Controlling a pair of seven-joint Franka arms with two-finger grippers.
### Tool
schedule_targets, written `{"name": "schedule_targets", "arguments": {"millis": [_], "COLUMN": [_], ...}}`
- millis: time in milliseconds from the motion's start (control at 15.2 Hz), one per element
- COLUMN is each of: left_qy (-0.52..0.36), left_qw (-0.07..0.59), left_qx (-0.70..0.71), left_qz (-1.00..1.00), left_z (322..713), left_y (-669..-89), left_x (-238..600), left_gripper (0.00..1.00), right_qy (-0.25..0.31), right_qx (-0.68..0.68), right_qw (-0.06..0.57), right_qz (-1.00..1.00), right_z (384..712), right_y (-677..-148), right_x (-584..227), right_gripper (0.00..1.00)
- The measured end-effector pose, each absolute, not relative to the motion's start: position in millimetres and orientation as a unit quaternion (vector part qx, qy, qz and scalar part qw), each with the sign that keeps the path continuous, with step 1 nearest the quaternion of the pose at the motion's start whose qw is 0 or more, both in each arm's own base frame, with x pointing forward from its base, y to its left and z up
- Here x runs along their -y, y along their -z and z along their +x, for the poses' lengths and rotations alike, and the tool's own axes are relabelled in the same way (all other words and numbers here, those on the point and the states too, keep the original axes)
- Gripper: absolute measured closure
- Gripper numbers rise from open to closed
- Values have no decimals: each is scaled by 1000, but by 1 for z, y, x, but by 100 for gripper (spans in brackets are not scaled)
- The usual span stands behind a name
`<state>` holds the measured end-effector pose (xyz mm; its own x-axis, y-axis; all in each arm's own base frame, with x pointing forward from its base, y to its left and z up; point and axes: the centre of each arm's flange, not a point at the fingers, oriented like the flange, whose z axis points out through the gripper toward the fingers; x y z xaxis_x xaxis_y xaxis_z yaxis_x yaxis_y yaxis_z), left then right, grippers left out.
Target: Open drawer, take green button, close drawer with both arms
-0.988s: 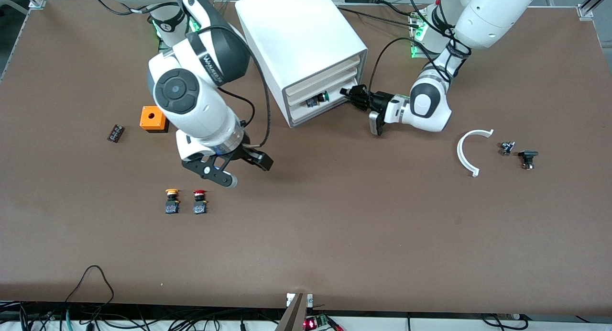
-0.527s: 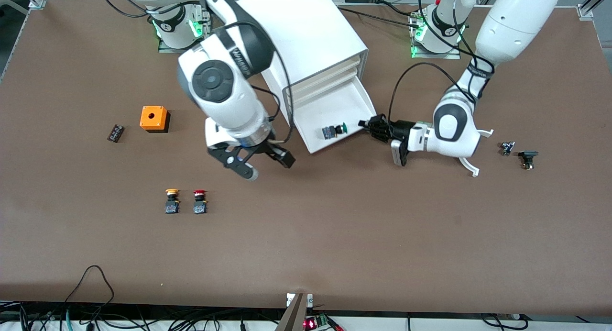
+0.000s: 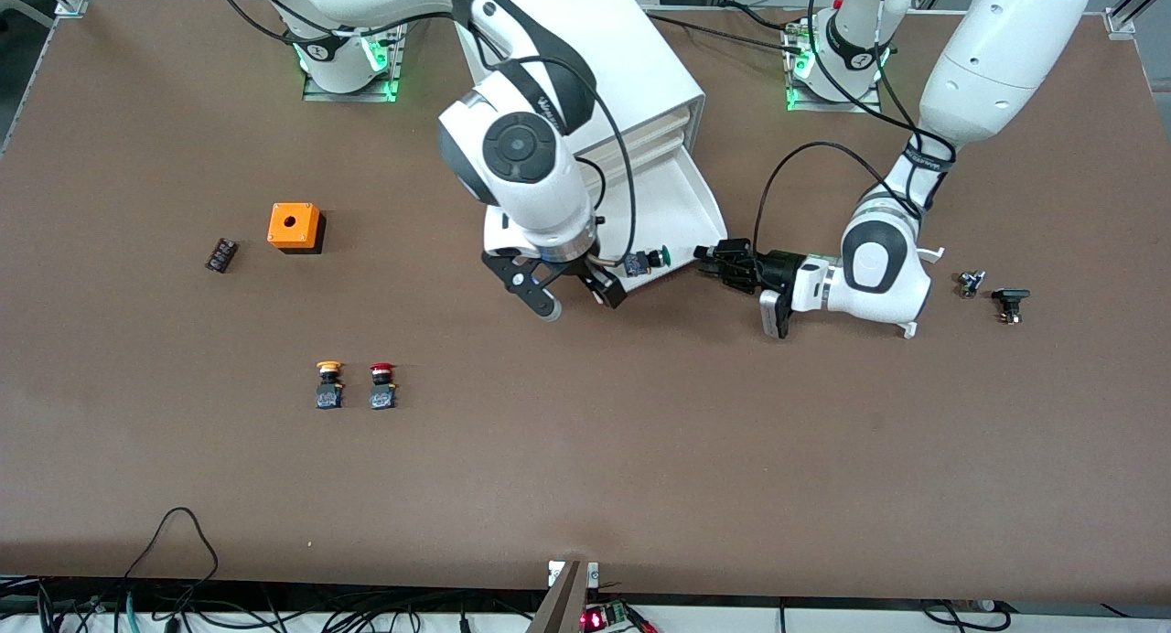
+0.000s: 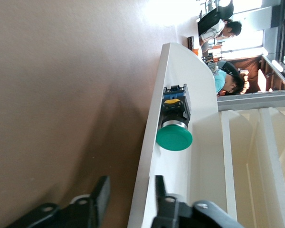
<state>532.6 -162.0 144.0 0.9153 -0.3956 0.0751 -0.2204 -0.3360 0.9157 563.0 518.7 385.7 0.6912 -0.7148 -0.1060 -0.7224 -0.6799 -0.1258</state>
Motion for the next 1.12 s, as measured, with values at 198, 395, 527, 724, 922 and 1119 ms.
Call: {"name": "schedule_targets", "arguments": {"millis": [198, 395, 527, 724, 922, 1119], "left_qy": [129, 182, 218, 261, 278, 281], "left_qw": [511, 456, 409, 337, 265, 199], "left_qx": [203, 212, 211, 203, 194, 189], "left_qz": [825, 845, 860, 882, 903, 920], "left_z": [556, 579, 591, 605, 619, 627], "left_y": [-182, -232, -262, -309, -360, -401], "left_x": [142, 119, 103, 89, 78, 66], "left_gripper": [23, 0, 0, 0, 0, 0], "right_qy": [-29, -31, -24, -17, -18, -18], "right_qx": [-429, -454, -460, -476, -489, -492], "right_qw": [80, 81, 71, 69, 72, 66], "right_qz": [-899, -887, -885, -876, -869, -868], "right_z": [545, 529, 520, 509, 501, 493], "right_y": [-362, -344, -330, -302, -276, -261], "right_x": [-546, -567, -576, -590, -601, -606], "right_gripper": [0, 0, 0, 0, 0, 0]}}
